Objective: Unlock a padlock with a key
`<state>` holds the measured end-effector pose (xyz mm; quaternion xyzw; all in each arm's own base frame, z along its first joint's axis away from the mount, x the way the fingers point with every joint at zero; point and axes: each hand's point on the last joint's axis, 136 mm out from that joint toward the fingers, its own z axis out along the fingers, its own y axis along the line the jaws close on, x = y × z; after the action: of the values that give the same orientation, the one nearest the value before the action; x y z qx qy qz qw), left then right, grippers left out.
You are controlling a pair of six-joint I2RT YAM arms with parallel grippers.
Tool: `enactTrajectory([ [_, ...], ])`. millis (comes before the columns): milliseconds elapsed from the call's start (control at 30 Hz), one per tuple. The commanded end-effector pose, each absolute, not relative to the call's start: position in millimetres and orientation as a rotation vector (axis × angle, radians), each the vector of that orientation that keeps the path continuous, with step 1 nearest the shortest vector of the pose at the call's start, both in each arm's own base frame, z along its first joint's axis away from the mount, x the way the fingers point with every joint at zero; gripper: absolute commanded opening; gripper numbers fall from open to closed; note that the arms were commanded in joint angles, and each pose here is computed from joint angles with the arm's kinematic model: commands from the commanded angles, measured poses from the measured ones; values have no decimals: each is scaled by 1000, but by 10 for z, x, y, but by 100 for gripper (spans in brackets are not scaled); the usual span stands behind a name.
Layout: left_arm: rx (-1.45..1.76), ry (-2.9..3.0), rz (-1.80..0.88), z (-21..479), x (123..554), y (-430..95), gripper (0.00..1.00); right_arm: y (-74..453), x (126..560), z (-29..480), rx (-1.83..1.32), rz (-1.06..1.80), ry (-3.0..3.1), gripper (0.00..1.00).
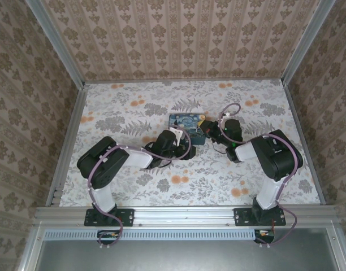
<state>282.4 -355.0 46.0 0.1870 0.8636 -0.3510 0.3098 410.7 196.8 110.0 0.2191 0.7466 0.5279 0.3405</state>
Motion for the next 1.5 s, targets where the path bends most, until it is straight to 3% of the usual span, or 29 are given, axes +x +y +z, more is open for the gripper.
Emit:
enactTrajectory([
  [0,532,2236,-944,482,2913,-3638,80,1975,4148,1107,565,1394,1935,0],
  [400,549,2186,-981,531,2923,-3823,77,1955,4128,1077,571,1389,1940,0],
  [633,574,2190,-647,464,3025,-3608,77,1954,4121,1068,572,1387,1942,0],
  [833,558,2175,-544,450,3134,-3498,77,1955,4116,1057,572,1385,1945,0],
  [1067,601,2160,-631,487,3159,-3691,77,1949,4112,1032,576,1383,1949,0],
  [1467,551,2132,-1003,695,3074,-3844,78,1930,4086,983,586,1370,1961,0],
])
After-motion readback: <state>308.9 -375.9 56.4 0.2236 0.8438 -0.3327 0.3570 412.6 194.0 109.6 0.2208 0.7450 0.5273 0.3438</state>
